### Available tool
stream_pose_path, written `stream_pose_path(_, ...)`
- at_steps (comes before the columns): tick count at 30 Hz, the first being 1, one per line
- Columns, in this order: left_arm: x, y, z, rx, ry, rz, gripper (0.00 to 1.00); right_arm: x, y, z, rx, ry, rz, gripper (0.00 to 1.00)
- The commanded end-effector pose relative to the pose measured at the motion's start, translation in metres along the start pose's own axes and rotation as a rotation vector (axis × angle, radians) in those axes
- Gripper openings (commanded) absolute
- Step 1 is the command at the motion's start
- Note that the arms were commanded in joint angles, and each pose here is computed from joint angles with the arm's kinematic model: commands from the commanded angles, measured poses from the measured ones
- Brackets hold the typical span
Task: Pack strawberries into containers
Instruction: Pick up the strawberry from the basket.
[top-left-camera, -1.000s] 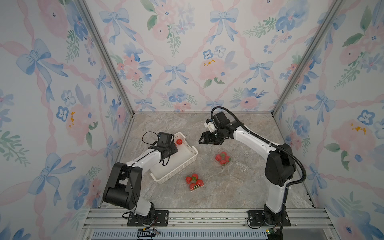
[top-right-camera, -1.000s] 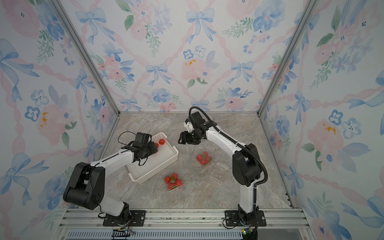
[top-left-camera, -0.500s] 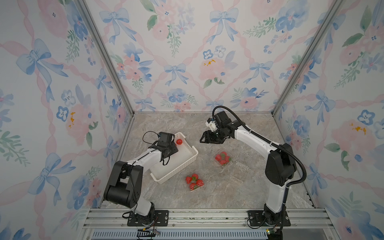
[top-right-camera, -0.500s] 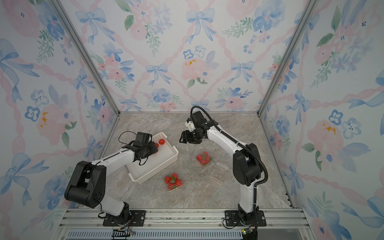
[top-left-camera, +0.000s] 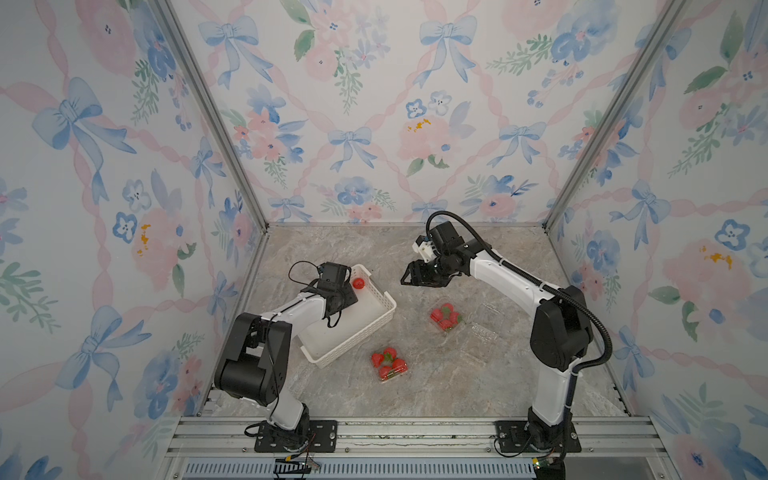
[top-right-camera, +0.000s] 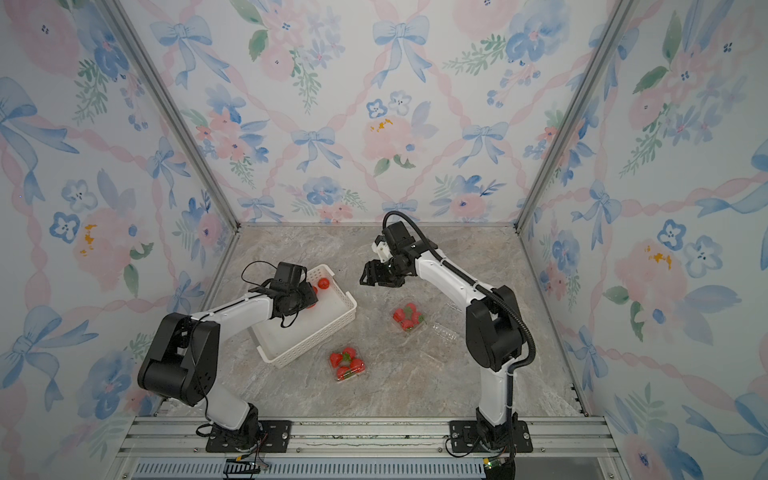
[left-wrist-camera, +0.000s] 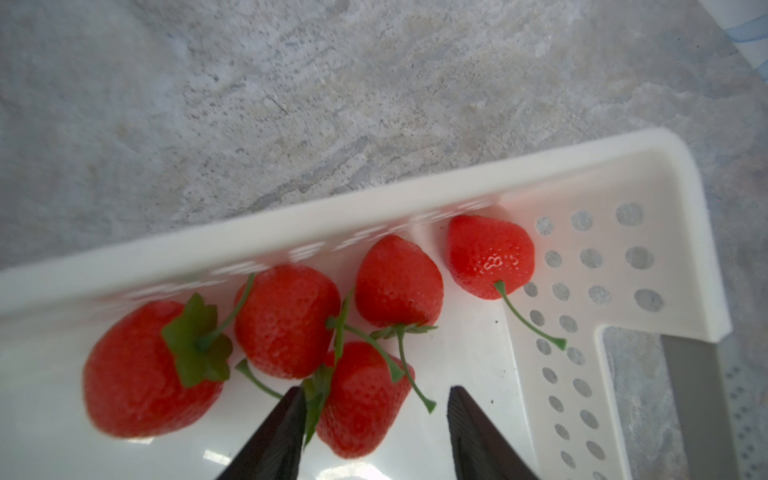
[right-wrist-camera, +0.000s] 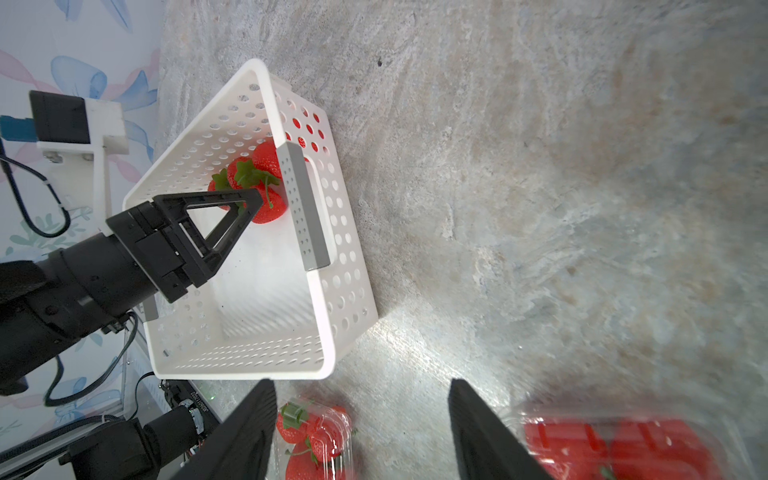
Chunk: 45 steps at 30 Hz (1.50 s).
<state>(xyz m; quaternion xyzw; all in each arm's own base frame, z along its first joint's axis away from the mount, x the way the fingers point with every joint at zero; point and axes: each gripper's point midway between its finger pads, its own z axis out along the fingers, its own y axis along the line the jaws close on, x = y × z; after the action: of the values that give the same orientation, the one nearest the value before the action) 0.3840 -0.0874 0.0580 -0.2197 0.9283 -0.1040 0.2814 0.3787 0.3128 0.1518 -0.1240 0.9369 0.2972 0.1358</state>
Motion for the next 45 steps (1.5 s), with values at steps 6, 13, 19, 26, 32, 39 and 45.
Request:
stream_pose_path(6, -0.001, 0.0, 0.008, -0.005, 0.016, 0.018, 0.58, -0.008, -0.004, 0.001, -0.018, -0.004, 0.001, 0.68)
stream_pose_path(13, 0.003, 0.0, 0.011, -0.006, 0.033, 0.025, 0.57, -0.008, -0.005, 0.002, -0.023, -0.006, 0.008, 0.68)
stream_pose_path(19, 0.004, 0.001, 0.012, -0.01, 0.036, 0.026, 0.57, -0.008, -0.004, 0.001, -0.028, -0.008, 0.006, 0.68)
stream_pose_path(26, 0.007, -0.002, 0.02, -0.012, 0.051, 0.034, 0.56, -0.006, -0.008, -0.001, -0.026, -0.011, 0.012, 0.68)
stream_pose_path(32, 0.009, -0.011, 0.023, -0.005, 0.054, 0.049, 0.56, -0.005, -0.01, -0.004, -0.027, -0.017, 0.017, 0.67)
stream_pose_path(39, 0.01, -0.012, 0.026, -0.011, 0.057, 0.053, 0.55, -0.004, -0.014, -0.005, -0.028, -0.021, 0.022, 0.67)
stream_pose_path(45, 0.009, -0.013, 0.025, -0.008, 0.055, 0.055, 0.43, -0.004, -0.017, -0.007, -0.027, -0.027, 0.031, 0.67)
